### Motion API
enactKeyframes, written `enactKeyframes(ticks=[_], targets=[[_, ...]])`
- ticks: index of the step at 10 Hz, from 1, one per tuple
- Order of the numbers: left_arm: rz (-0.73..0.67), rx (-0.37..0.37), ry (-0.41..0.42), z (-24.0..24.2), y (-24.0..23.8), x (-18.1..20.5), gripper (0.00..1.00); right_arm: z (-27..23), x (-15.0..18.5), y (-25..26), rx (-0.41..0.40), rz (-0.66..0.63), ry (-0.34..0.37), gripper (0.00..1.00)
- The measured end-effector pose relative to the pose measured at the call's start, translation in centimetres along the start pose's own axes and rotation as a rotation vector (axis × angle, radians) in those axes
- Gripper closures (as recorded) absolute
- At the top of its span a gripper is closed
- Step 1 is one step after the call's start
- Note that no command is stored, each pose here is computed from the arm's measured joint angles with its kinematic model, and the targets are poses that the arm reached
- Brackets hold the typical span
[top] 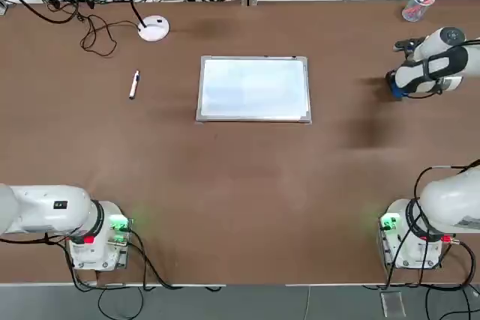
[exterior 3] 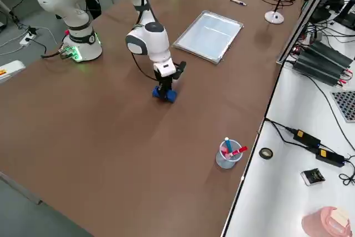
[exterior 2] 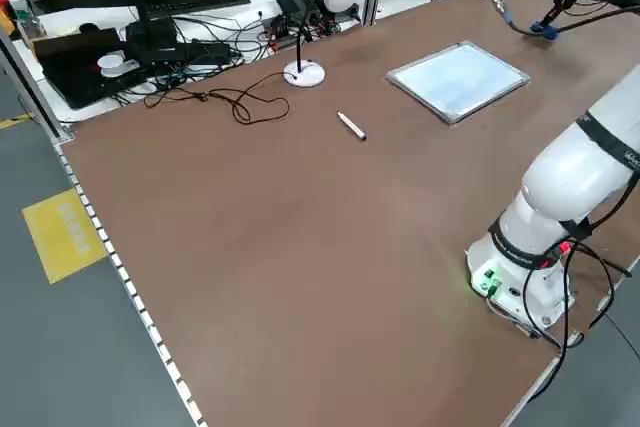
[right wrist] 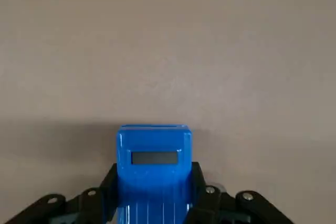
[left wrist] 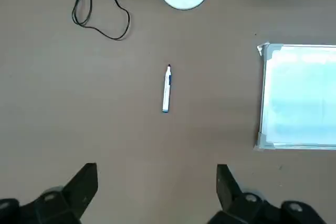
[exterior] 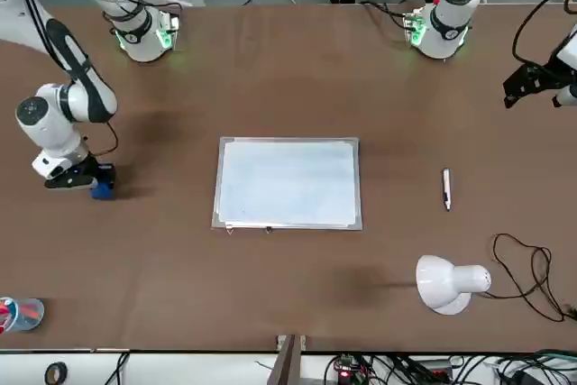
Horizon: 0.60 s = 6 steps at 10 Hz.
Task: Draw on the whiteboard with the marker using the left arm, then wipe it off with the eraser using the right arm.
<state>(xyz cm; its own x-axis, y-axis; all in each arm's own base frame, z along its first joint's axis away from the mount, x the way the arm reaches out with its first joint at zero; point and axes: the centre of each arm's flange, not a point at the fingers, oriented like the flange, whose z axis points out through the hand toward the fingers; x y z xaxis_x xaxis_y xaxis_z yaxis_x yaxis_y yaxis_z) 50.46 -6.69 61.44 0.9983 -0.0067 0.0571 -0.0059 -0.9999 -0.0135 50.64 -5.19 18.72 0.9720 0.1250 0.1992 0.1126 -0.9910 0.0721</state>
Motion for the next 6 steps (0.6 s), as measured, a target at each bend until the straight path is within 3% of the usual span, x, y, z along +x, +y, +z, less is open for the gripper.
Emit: enactKeyframes(ticks=[6], targets=[[0.0,0.0,0.0,0.0,0.0,0.0,0.0,0.16,-0.07,-0.04,0.001,0.015,0.0,0.42]])
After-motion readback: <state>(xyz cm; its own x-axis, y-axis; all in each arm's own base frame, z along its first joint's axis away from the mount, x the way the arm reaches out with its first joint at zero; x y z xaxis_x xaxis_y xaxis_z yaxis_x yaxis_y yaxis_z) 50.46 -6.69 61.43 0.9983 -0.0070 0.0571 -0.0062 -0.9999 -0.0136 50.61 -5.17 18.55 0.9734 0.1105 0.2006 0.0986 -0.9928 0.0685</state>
